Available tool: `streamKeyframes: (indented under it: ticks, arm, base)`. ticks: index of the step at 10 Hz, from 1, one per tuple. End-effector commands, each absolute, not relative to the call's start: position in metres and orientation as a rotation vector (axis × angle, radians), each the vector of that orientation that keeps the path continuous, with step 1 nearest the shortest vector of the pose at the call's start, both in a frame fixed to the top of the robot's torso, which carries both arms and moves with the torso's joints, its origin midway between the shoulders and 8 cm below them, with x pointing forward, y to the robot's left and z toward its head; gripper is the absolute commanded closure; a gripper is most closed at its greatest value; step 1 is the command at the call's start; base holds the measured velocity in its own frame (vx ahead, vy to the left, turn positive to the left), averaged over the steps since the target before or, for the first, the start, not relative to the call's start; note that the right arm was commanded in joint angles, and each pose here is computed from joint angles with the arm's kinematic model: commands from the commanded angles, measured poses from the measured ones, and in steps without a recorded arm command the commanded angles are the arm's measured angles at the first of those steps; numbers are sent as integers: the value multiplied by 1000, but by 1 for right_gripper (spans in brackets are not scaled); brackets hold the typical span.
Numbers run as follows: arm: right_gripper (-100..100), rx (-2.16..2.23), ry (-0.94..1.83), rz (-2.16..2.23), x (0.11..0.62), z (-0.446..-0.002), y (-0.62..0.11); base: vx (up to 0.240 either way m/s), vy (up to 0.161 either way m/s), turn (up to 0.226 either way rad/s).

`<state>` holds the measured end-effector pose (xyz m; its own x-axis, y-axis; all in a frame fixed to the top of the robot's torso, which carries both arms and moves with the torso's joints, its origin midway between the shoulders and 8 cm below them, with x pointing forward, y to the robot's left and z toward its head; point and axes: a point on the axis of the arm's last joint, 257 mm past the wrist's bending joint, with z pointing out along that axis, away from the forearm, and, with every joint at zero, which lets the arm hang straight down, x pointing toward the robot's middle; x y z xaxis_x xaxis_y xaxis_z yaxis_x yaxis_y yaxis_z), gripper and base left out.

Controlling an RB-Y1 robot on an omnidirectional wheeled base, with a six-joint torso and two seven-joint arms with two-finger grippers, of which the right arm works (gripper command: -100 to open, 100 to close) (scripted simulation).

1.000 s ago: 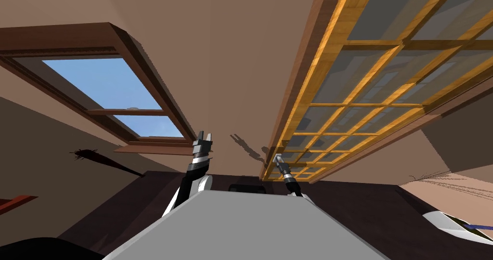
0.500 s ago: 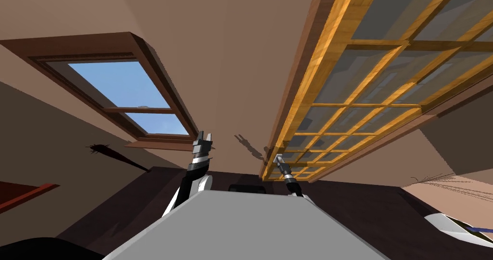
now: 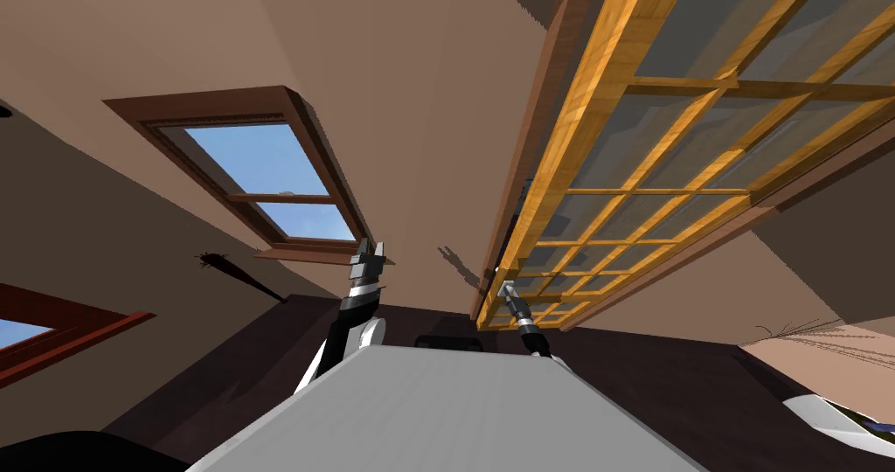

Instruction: Pull the door open

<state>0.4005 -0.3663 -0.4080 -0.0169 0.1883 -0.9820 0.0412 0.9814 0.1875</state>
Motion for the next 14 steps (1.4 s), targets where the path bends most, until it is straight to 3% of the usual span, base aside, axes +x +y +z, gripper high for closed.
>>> streamKeyframes:
  ticks: [1, 14]
  arm:
    - [100, 231, 1587, 164, 398, -412, -363]
    - [100, 540, 1523, 389, 394, -413, -377]
  base:
    - [-71, -21, 87]
    - [-52, -15, 61]
